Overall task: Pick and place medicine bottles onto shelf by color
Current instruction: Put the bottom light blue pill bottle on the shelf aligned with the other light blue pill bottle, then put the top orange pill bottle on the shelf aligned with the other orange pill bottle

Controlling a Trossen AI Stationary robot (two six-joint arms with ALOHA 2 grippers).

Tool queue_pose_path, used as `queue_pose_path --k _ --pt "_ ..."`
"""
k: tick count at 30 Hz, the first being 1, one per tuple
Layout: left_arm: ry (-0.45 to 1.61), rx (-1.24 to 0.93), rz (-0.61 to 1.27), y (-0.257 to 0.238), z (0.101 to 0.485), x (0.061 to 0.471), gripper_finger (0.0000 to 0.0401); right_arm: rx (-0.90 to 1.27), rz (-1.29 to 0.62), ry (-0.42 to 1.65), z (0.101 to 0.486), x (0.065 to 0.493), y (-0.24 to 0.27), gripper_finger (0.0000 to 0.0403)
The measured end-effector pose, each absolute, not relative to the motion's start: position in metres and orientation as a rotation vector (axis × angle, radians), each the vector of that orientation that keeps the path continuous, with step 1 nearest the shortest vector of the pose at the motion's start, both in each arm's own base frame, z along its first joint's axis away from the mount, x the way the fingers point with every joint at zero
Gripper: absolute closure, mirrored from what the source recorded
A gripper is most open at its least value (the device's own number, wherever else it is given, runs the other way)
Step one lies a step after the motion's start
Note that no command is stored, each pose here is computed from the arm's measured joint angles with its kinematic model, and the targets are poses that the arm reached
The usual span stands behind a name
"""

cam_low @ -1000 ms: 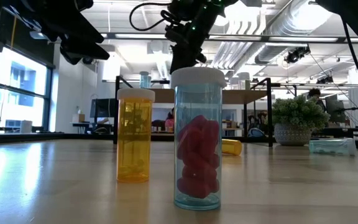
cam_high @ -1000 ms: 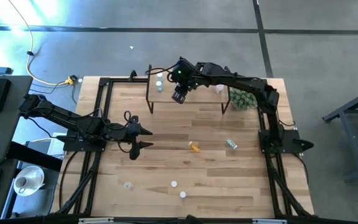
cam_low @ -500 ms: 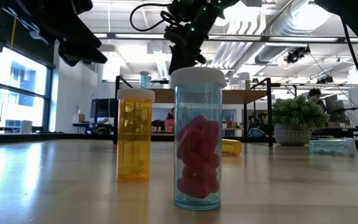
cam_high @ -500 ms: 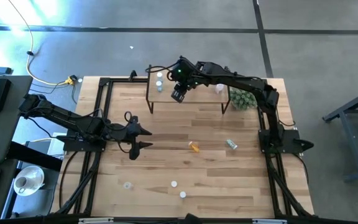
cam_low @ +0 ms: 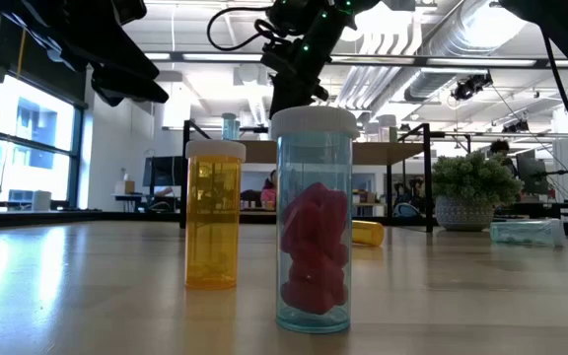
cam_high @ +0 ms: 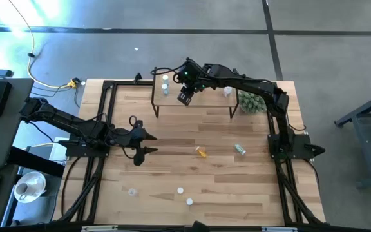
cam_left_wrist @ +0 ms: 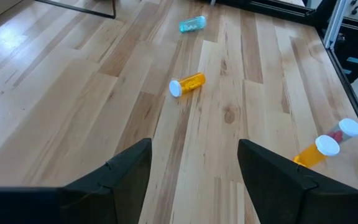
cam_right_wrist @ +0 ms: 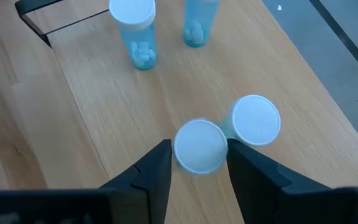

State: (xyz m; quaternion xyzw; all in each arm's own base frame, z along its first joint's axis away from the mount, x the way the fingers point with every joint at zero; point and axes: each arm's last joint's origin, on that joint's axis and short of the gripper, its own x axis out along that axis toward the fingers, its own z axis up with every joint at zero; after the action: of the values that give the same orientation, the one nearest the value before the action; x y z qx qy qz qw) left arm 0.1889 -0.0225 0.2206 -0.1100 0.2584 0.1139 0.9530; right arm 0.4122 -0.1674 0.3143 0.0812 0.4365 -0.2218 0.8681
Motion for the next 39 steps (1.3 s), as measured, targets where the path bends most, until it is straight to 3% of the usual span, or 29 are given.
queue_pose_path --k 12,27,39 --pt "0.525 -0.223 0.231 -0.022 0.221 0.189 0.0174 0.168 -0.455 0.925 0.316 0.412 -0.163 0.0258" --pt "0.528 -0.222 0.231 -0.022 0.22 0.189 0.0174 0.2 -0.422 0.91 0.376 0.396 -0.145 0.0257" --pt "0.529 -0.223 0.229 -0.023 0.22 0.189 0.0174 0.131 -0.188 1.211 0.374 0.383 -0.075 0.0257"
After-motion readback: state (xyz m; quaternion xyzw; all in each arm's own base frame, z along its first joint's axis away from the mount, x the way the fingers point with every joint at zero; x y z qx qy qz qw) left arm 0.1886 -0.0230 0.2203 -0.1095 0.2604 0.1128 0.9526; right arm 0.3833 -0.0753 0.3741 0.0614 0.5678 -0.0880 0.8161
